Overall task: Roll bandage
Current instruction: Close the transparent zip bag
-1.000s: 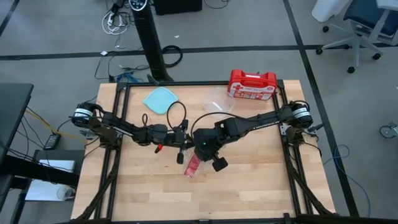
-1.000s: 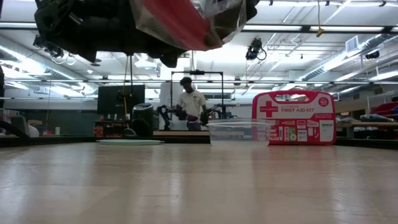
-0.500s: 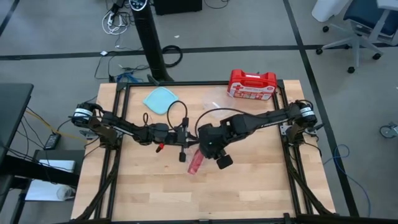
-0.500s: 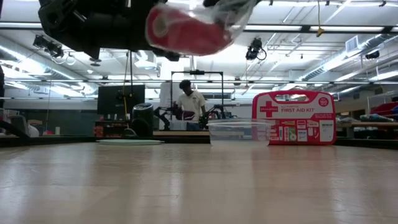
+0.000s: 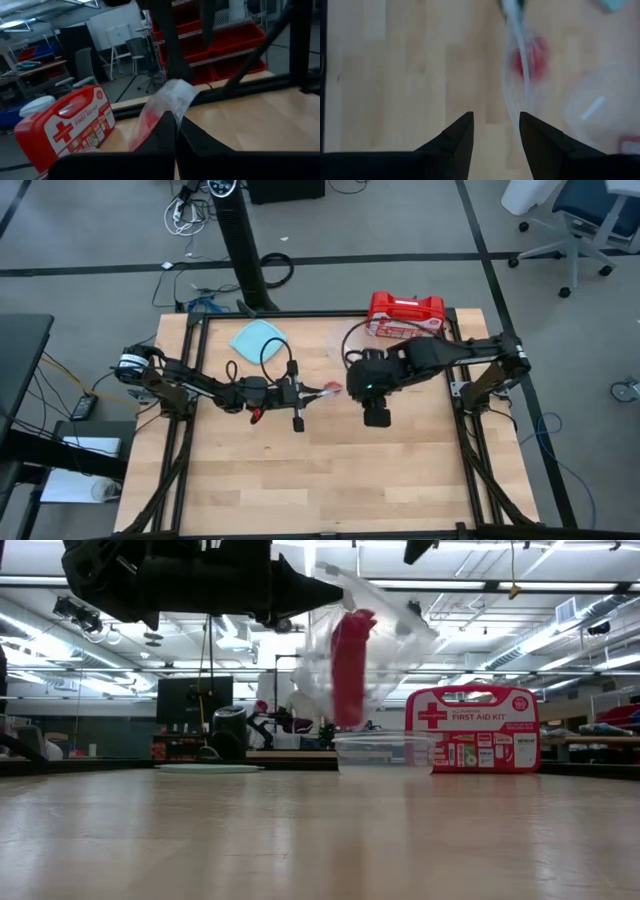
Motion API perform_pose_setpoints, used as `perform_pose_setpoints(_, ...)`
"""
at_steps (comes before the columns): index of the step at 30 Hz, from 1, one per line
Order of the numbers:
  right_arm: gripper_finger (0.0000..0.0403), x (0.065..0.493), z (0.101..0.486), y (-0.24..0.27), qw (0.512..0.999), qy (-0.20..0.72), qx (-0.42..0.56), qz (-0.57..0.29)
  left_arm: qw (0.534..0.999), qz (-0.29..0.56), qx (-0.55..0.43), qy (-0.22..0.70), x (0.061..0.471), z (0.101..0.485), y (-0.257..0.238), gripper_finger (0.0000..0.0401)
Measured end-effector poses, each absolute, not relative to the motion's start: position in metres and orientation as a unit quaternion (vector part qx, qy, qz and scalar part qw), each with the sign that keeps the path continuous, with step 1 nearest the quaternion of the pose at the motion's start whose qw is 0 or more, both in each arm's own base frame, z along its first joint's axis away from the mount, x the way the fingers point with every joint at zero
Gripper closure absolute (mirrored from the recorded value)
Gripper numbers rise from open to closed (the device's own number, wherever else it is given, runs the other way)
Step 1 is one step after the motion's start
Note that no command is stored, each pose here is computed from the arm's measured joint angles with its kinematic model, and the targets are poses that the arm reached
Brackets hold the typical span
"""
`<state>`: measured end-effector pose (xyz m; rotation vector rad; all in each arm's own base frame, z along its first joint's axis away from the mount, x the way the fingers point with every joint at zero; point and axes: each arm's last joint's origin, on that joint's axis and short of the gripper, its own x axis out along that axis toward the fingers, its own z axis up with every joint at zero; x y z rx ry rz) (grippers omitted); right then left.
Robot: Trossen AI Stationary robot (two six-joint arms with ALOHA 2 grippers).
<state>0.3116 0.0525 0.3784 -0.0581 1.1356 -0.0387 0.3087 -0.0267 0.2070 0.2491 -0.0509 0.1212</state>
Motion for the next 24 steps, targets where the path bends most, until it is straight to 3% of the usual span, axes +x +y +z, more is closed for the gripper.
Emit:
perform_pose_setpoints(9,0.0247,0.33,0.389,0.057,0.895,0.44,-0.062,-0.039,0.992,0.095,0.076,-0.019,0.308,0.206,-0.025,0.04)
perform_pose_setpoints(18,0.0247,0.36,0.368,0.059,0.903,0.404,-0.14,-0.046,0.995,0.077,0.057,-0.023,0.308,0.206,-0.031,0.04)
perform_pose_setpoints(24,0.0247,0.368,0.359,0.057,0.901,0.411,-0.141,-0.021,0.995,0.075,0.053,-0.028,0.308,0.207,-0.032,0.04)
